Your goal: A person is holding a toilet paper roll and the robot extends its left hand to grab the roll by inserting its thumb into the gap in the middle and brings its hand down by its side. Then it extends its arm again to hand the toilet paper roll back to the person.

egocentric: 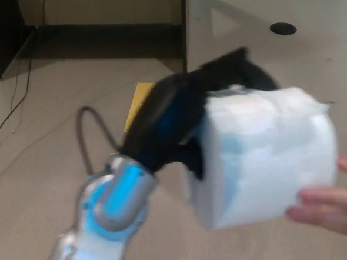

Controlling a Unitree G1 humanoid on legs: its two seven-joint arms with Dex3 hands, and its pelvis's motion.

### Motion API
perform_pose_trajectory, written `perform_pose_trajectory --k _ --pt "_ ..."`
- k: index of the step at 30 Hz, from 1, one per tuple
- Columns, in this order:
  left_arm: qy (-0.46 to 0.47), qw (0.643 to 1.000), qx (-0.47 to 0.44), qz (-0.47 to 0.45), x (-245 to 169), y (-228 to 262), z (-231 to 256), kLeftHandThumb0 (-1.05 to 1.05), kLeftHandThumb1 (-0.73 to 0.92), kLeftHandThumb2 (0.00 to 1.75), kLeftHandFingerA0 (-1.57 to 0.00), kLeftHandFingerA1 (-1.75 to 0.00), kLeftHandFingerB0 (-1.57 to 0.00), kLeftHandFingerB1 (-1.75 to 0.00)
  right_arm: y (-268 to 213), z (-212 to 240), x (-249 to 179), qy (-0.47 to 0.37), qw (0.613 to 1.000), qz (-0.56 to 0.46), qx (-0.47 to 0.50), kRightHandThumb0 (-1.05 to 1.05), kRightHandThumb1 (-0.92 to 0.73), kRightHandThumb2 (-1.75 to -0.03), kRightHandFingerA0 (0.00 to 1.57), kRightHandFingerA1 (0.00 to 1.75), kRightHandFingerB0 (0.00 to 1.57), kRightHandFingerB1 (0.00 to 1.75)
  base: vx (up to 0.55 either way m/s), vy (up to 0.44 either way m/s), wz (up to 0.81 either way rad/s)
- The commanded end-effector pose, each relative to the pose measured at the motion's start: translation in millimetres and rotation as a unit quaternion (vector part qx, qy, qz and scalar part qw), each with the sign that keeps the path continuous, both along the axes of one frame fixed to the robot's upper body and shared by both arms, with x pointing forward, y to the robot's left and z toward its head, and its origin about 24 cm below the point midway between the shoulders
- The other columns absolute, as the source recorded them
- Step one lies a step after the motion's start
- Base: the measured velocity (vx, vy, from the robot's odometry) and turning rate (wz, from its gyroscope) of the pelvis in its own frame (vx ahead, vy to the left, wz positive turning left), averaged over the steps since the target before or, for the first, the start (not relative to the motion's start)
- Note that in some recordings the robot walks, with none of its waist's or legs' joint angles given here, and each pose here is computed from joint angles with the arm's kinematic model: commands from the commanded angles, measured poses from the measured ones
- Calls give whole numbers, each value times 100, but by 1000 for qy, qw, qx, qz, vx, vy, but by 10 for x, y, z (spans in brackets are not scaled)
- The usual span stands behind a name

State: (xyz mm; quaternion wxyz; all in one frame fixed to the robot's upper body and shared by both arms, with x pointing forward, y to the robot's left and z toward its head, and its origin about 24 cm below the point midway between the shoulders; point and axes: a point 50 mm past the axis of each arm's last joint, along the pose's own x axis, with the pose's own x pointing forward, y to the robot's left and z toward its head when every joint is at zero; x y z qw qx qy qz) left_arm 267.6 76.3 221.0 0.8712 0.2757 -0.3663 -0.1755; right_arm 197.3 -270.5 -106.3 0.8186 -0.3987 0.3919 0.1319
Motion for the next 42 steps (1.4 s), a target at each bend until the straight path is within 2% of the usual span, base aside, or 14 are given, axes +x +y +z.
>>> perform_pose_trajectory --k 1,7,9,14,18,19,20,21,25,26,27,30,33,42 --pt "-8 999 -39 10 -23 356 13 -5 66 102 -97 -149 -78 -123 -20 -23 -49 10 1000 -6 -1 -37 -67 -60 77 65 54 43 0 0 0" --pt "30 995 -86 47 -87 776 -81 -5 70 98 -99 -144 -78 -121 -33 -19 -53 11 1000 -7 2 -37 -68 -60 76 62 52 42 0 0 0" --pt "51 991 -91 83 -134 932 -176 -4 68 97 -92 -149 -78 -126 -33 -21 -54 11 1000 -9 2 -36 -68 -60 75 61 53 42 0 0 0" --pt "108 976 -99 161 -240 1380 -581 2 71 91 -99 -140 -81 -120 2 14 46 4 1000 -5 0 -37 -68 -60 76 63 53 42 0 0 0" --pt "167 957 -84 220 -422 1722 -1103 3 76 85 -93 -138 -75 -118 -18 11 24 8 1000 -1 -3 -38 -68 -60 73 61 51 42 0 0 0" --pt "187 950 -83 236 -470 1813 -1231 1 79 81 -92 -143 -76 -118 -14 7 20 8 1000 -2 -4 -38 -68 -60 74 61 51 41 0 0 0" --pt "217 936 -72 268 -559 1963 -1442 -4 81 80 -94 -147 -76 -119 -17 7 18 8 1000 -3 -3 -43 -54 -87 70 70 44 54 0 0 0" --pt "225 931 -65 281 -611 2039 -1541 -2 78 84 -94 -148 -76 -120 -16 6 16 7 1000 -4 -1 -38 -67 -60 75 61 52 42 0 0 0" --pt "304 878 -57 365 -949 2389 -2044 2 79 79 -92 -150 -77 -122 -29 37 67 2 1000 -9 -1 -37 -68 -60 75 61 52 42 0 0 0" --pt "366 841 -63 394 -1175 2548 -2287 -3 84 74 -92 -149 -74 -122 -41 50 85 0 1000 -8 -6 -37 -67 -60 76 61 53 42 0 0 0" --pt "365 842 -62 393 -1162 2549 -2287 -3 84 74 -92 -149 -74 -122 -41 51 87 -1 1000 -9 -6 -37 -67 -60 76 61 53 42 0 0 0" --pt "427 791 -35 436 -1522 2735 -2579 -6 84 68 -86 -144 -74 -117 -49 19 18 5 1000 -6 -7 -37 -67 -61 71 58 53 42 0 0 0" --pt "454 765 1 456 -1668 2781 -2701 -12 80 68 -94 -141 -77 -116 -47 5 -8 2 1000 -12 -7 -38 -67 -60 73 60 53 42 0 0 0" --pt "504 739 40 445 -1613 2826 -2849 -10 81 64 -89 -139 -79 -108 -66 20 14 -6 1000 -20 -17 -38 -67 -60 71 54 51 41 0 0 0"
